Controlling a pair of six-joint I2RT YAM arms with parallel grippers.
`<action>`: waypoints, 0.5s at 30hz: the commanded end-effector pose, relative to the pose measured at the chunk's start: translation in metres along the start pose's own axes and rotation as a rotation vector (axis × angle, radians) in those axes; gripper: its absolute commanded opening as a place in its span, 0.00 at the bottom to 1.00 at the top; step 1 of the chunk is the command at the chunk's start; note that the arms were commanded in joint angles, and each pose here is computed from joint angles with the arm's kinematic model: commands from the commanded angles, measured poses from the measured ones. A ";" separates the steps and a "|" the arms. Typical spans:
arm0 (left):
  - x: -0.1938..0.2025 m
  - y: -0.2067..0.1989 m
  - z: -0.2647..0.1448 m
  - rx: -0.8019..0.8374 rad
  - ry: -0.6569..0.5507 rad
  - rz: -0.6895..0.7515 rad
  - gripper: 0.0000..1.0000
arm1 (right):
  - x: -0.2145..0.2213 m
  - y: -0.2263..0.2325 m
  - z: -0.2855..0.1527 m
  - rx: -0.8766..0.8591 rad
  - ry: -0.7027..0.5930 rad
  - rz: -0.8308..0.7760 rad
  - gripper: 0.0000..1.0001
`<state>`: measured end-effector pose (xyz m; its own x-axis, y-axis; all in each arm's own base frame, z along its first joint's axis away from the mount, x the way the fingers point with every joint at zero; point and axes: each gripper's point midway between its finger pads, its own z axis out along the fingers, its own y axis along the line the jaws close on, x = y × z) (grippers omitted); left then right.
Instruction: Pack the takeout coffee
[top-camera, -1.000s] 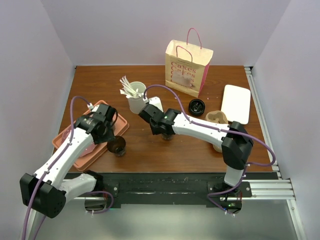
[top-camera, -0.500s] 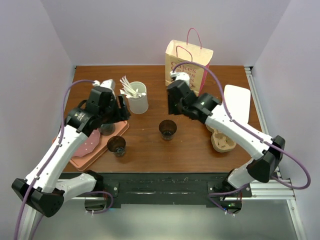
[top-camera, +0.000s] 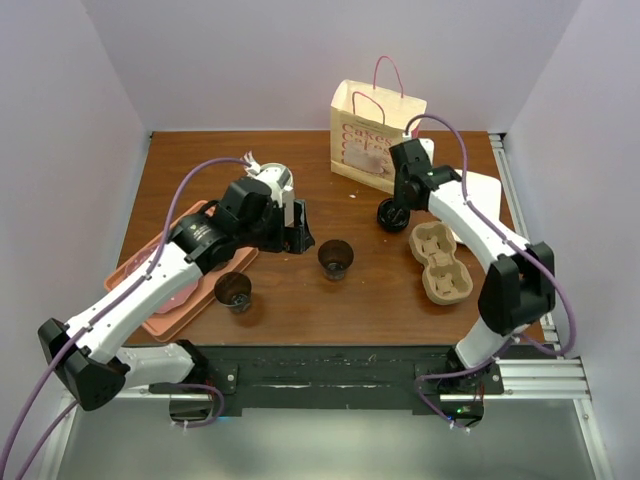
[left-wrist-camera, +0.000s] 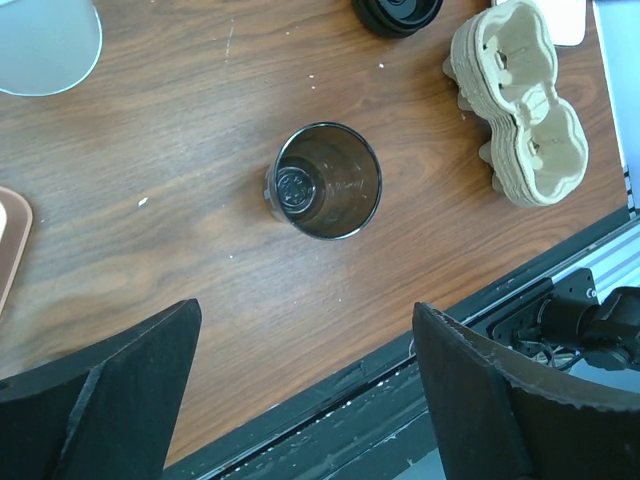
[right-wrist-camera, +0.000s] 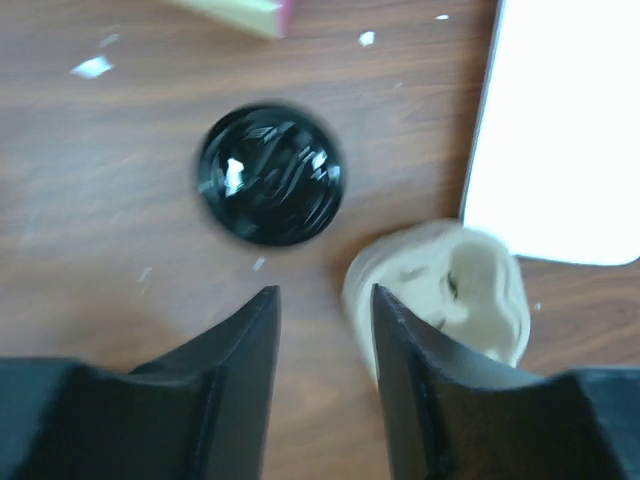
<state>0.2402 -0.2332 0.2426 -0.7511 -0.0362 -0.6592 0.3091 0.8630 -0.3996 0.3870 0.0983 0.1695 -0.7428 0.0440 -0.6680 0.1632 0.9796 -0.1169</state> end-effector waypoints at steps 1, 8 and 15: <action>-0.016 -0.010 -0.009 0.013 -0.029 -0.027 0.94 | -0.023 -0.010 0.043 -0.028 -0.019 0.041 0.42; -0.020 -0.011 -0.021 0.031 -0.073 -0.068 0.90 | -0.023 0.004 0.094 -0.130 0.025 -0.004 0.42; -0.029 -0.012 -0.031 0.029 -0.115 -0.054 0.89 | -0.017 0.009 0.113 -0.133 0.066 -0.041 0.42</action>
<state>0.2366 -0.2287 0.2615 -0.7389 -0.1039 -0.6657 0.2759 0.8547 -0.4397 0.4481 0.0730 0.0729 -0.8355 0.0458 -0.5475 0.0985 0.9929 -0.0673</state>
